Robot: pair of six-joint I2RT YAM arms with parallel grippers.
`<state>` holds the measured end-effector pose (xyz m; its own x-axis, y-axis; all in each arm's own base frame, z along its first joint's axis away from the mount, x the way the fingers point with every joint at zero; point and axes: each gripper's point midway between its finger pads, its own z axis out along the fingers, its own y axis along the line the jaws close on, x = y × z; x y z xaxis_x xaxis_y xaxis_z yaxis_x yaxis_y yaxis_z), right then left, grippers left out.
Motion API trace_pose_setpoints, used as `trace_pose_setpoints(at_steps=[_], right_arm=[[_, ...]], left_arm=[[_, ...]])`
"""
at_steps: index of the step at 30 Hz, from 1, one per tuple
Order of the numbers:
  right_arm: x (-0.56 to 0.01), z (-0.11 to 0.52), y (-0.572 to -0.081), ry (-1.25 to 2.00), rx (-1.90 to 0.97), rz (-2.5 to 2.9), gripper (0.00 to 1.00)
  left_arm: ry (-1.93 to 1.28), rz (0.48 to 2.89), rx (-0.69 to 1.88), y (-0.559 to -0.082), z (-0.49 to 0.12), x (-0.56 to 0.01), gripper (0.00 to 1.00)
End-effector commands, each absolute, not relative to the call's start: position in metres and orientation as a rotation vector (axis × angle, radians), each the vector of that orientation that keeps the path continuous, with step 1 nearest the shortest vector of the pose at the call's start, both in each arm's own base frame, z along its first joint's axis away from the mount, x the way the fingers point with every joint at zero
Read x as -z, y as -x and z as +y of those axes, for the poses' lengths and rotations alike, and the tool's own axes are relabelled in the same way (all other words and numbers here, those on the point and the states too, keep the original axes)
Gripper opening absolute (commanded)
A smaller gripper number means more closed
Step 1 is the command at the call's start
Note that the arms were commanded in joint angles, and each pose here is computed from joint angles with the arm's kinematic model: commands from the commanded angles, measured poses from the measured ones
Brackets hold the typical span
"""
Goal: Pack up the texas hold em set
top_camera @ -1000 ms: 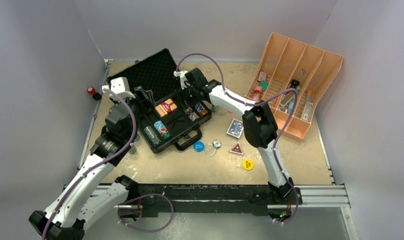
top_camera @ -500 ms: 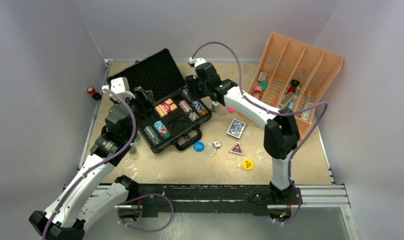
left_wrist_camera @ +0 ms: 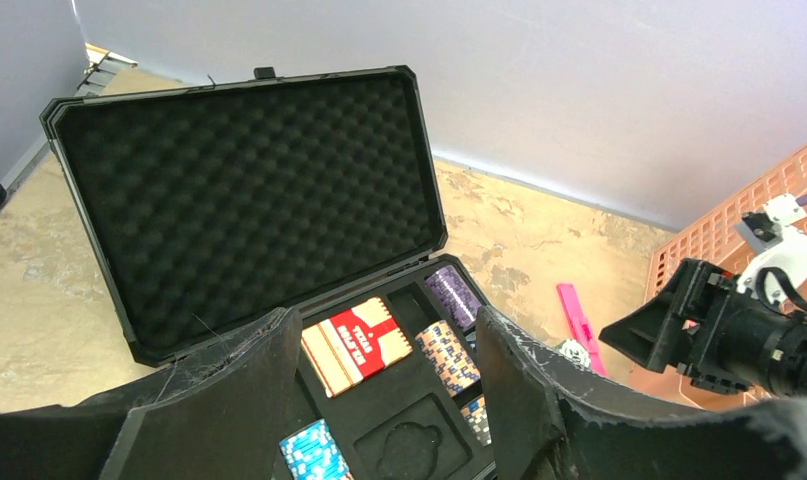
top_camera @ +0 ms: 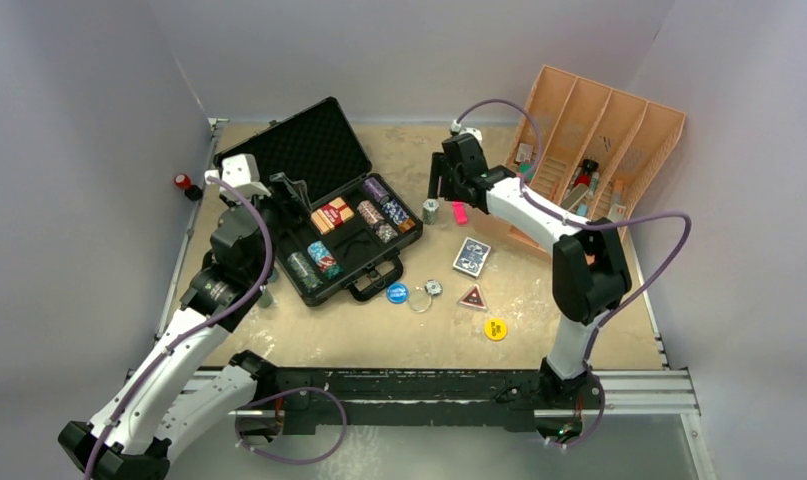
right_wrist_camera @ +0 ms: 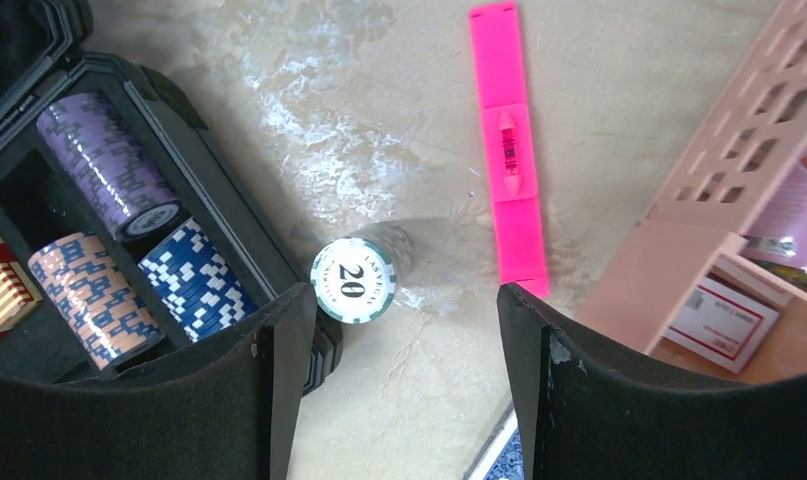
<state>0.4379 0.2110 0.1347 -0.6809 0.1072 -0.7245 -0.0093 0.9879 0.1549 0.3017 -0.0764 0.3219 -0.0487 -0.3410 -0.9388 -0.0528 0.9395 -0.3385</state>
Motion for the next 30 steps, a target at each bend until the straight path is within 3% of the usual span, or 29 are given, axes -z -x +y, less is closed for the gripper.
trace_pose_setpoints(at_steps=[1,10,17,25,30], right_arm=[[-0.129,0.232,-0.437,-0.026,-0.253,2.334,0.7],[-0.102,0.248,-0.441,0.116,-0.272,2.417,0.69],[-0.093,0.229,-0.451,0.057,-0.12,2.391,0.54],[-0.088,0.233,-0.46,0.113,-0.111,2.366,0.52],[-0.104,0.243,-0.456,0.148,-0.202,2.335,0.29]], left_arm=[[0.312,1.582,0.276,-0.303,-0.08,-0.331,0.64],[0.308,1.591,0.281,-0.305,-0.082,-0.329,0.65],[0.306,1.596,0.279,-0.307,-0.083,-0.327,0.65],[0.301,1.599,0.276,-0.307,-0.082,-0.327,0.65],[0.291,1.608,0.28,-0.308,-0.085,-0.324,0.65]])
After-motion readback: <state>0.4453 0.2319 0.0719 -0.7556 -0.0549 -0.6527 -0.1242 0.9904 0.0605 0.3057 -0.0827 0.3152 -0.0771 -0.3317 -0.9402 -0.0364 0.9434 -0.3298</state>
